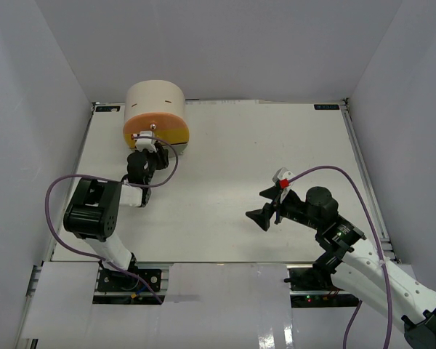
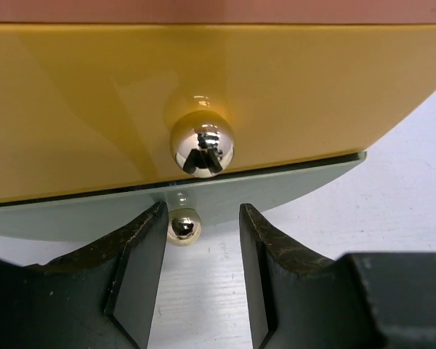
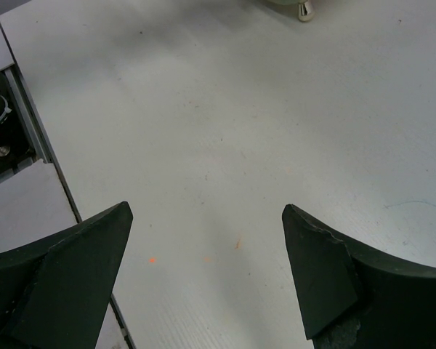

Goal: Sort the stationery into containers
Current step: Close the drawer in the storage box, then reset both arms

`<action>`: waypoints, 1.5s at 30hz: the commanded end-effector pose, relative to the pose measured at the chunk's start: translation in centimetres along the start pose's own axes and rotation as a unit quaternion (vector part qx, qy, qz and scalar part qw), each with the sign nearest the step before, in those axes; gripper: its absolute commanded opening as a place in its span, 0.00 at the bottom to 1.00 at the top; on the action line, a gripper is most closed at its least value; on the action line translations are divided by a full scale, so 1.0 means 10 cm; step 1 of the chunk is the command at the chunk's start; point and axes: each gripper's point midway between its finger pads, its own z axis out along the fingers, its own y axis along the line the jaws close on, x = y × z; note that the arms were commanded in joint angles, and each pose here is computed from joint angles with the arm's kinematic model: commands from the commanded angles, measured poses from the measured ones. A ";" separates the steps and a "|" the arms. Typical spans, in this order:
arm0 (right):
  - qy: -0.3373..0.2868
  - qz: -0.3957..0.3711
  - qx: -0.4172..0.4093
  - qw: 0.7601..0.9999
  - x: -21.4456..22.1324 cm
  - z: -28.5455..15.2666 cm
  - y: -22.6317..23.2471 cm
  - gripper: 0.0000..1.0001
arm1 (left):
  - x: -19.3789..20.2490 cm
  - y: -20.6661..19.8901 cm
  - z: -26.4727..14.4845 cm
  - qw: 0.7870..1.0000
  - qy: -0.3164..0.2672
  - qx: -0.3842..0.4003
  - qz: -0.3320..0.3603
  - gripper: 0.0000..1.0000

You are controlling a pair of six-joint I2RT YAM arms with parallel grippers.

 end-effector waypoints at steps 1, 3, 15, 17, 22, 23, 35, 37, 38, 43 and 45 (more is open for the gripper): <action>-0.019 -0.012 0.005 1.000 -0.08 -0.01 -0.02 0.90 | -0.30 0.04 0.11 0.999 -0.049 -0.014 -0.016 0.54; -0.022 -0.013 0.005 1.000 -0.10 -0.02 -0.02 0.90 | -0.33 0.05 0.12 0.998 -0.055 -0.019 -0.020 0.54; -0.034 -0.011 0.015 0.999 -0.19 -0.07 -0.03 0.90 | -0.35 0.06 0.00 0.997 -0.065 -0.024 -0.038 0.60; -0.042 -0.013 0.032 0.999 -0.26 -0.10 -0.08 0.90 | -0.45 0.04 -0.12 0.996 -0.072 -0.023 -0.038 0.62; -0.044 -0.012 0.085 0.995 -0.35 -0.23 -0.22 0.90 | -0.69 0.02 -0.48 0.996 -0.078 -0.026 -0.037 0.69; -0.051 -0.013 0.094 0.994 -0.42 -0.26 -0.24 0.90 | -0.80 -0.01 -0.61 0.996 -0.079 -0.024 -0.037 0.70; -0.138 -0.019 0.328 0.934 -1.01 -1.19 -0.78 0.90 | -1.53 -0.12 -1.92 0.999 -0.015 -0.035 -0.017 0.98; -0.146 -0.011 0.380 0.913 -1.03 -1.39 -0.91 0.90 | -1.74 -0.15 -2.16 0.998 -0.036 -0.038 -0.021 0.98; -0.155 -0.009 0.393 0.907 -1.04 -1.47 -0.92 0.90 | -1.68 -0.15 -2.24 0.999 -0.019 -0.042 -0.023 0.98; -0.157 -0.018 0.458 0.875 -1.02 -1.81 -1.04 0.90 | -1.85 -0.23 -2.66 0.997 -0.033 -0.029 -0.058 0.98; -0.163 -0.023 0.463 0.871 -1.03 -1.89 -1.03 0.90 | -1.81 -0.20 -2.76 0.997 -0.026 -0.039 -0.067 0.98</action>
